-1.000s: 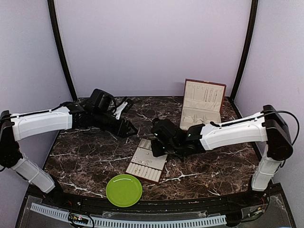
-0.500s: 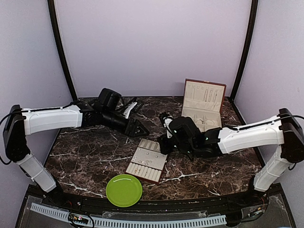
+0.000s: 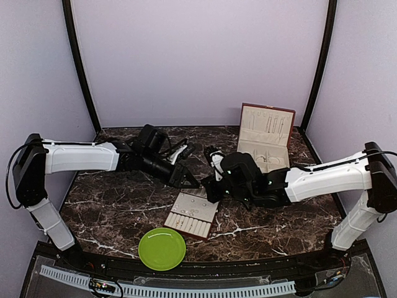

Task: Organize the mixed jewelry
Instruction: Pass from the right arm to the left

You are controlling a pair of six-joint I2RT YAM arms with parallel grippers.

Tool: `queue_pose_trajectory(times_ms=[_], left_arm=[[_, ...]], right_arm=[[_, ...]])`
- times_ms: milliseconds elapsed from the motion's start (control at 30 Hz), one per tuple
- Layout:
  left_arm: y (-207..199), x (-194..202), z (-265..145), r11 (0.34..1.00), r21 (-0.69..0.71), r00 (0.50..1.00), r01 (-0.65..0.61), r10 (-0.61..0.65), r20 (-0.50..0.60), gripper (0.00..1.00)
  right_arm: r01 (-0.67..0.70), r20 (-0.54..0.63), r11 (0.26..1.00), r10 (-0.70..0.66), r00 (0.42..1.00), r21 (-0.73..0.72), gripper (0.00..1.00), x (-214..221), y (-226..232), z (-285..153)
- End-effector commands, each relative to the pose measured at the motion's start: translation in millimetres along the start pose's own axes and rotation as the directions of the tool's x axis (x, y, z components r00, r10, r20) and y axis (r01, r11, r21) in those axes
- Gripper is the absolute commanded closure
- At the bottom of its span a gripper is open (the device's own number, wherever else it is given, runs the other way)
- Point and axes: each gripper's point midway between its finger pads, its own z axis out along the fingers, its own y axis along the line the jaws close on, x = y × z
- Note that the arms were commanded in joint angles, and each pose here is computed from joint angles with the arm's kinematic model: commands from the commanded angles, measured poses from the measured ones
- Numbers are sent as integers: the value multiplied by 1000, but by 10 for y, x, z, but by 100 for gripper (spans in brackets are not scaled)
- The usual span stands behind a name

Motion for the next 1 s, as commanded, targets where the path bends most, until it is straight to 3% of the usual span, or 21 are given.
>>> queue_pose_trajectory(times_ms=[0,200,667,833,967], left_arm=[[-38,1,0,1000,21,1000,-6,6,7,71],[-44,-7,1,1000,24,1000,-6,6,11,71],[-122,22,12,997,80,1000,0,-1,5,99],[-144,10,-15,997,82,1000,-1,0,19,100],[-121,-59,-106,999,49,998,-15,12,63,100]], right_arm=[[17,43,999,-15,999,-46,100,-137,149,-26],[45,40,997,-42,998,-63,100,-125,226,-24],[62,52,997,-59,997,-44,100,-151,228,-30],[42,76,998,-39,996,-38,100,-189,206,-68],[13,122,999,-6,993,-53,76,-270,190,-185]])
